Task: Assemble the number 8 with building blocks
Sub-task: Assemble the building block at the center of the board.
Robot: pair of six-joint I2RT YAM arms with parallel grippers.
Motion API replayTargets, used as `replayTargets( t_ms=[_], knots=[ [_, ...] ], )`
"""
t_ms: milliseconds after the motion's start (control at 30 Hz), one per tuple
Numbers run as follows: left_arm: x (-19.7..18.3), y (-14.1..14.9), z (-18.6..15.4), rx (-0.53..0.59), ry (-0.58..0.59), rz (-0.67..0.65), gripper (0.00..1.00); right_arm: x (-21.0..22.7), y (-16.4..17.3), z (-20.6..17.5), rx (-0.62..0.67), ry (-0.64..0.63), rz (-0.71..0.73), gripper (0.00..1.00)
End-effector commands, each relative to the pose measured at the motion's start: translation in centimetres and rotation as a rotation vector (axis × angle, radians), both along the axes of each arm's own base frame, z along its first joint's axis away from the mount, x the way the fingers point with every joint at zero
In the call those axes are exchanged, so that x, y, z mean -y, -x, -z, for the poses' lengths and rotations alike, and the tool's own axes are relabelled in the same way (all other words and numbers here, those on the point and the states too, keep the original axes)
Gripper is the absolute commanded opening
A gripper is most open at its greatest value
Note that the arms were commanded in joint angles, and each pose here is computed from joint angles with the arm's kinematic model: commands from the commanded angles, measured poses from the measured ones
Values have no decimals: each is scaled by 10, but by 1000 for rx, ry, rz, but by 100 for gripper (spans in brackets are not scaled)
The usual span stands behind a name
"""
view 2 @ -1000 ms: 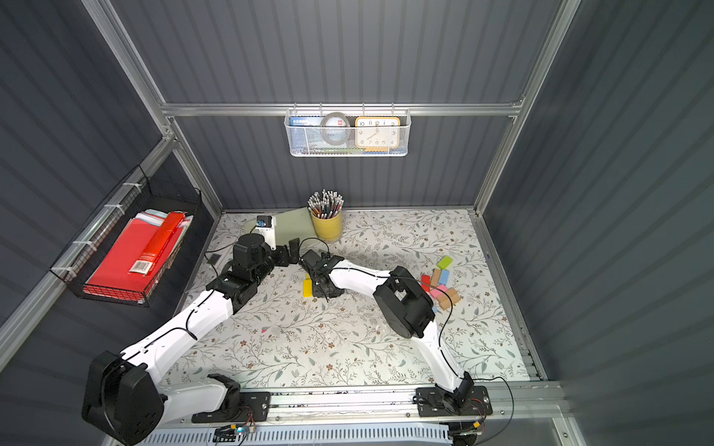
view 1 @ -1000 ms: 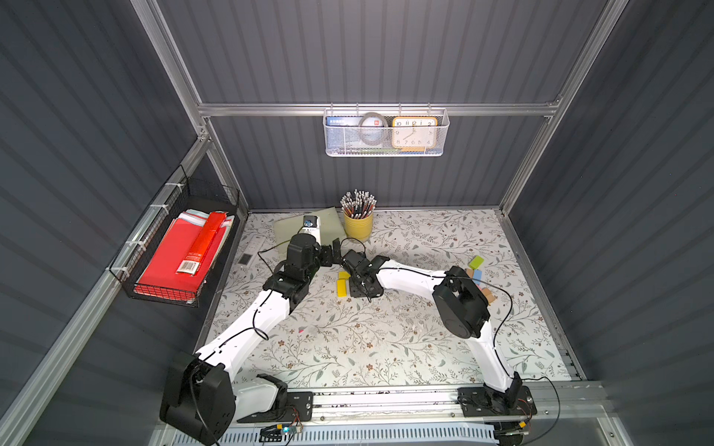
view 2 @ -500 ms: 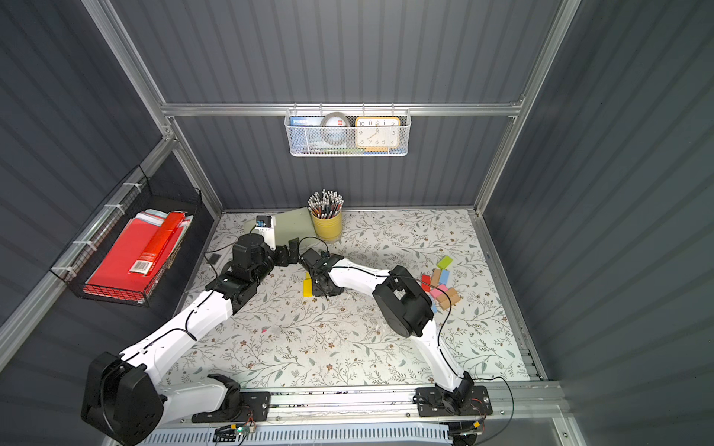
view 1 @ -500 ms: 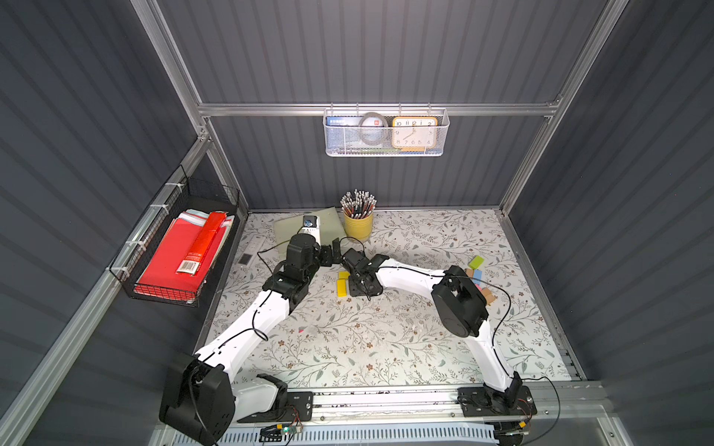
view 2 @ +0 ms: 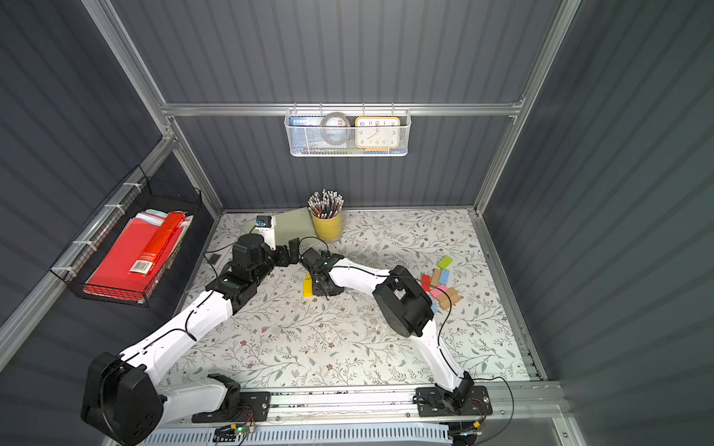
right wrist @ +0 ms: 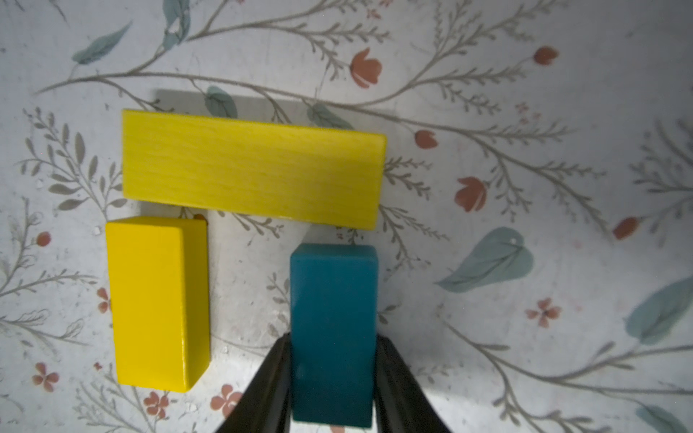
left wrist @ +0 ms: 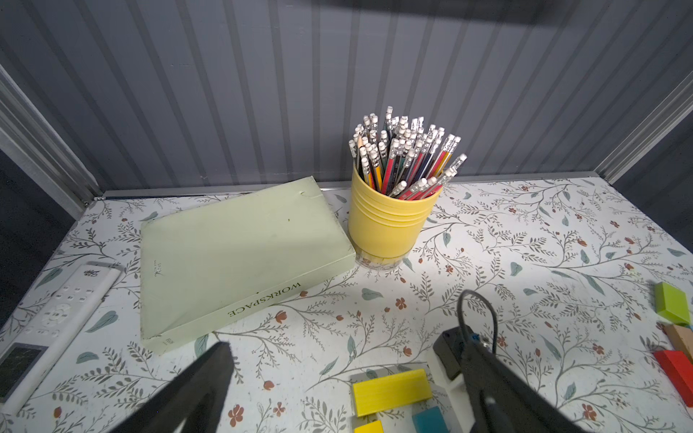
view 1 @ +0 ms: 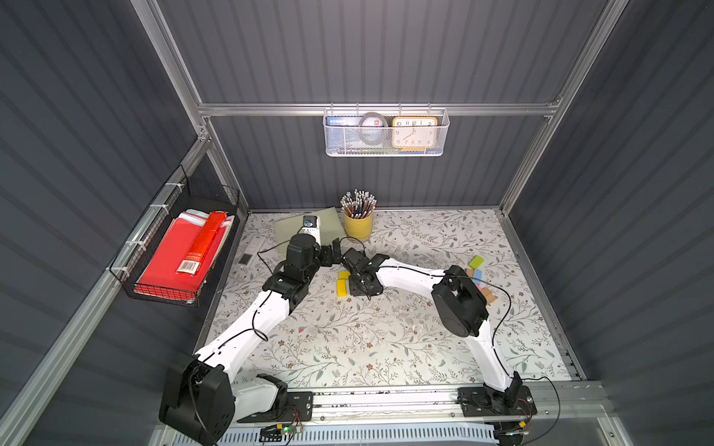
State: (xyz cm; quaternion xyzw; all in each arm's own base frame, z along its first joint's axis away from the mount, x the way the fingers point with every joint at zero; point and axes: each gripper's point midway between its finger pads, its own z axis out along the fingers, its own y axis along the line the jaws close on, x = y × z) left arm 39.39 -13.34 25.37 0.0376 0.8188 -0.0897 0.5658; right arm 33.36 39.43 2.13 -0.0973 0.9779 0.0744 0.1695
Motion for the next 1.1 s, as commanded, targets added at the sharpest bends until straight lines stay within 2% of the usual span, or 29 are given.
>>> replayTargets(
  t_ms=[0, 267, 567, 700, 867, 933, 1067],
  knots=[
    [1, 4, -9, 24, 26, 10, 99, 5, 0, 20, -31, 37, 4, 37],
    [1, 5, -9, 24, 26, 10, 99, 6, -3, 25, -34, 38, 8, 32],
    [1, 5, -9, 24, 25, 11, 99, 7, -5, 29, -39, 40, 12, 32],
    [2, 4, -9, 25, 26, 11, 99, 5, -5, 29, -41, 34, 14, 38],
    [1, 5, -10, 26, 26, 10, 99, 4, -6, 23, -39, 26, 16, 54],
    [1, 5, -9, 26, 25, 8, 99, 4, -8, 14, -26, 21, 25, 60],
    [0, 5, -10, 31, 27, 6, 100, 5, -17, -27, 45, -8, 34, 63]
  ],
)
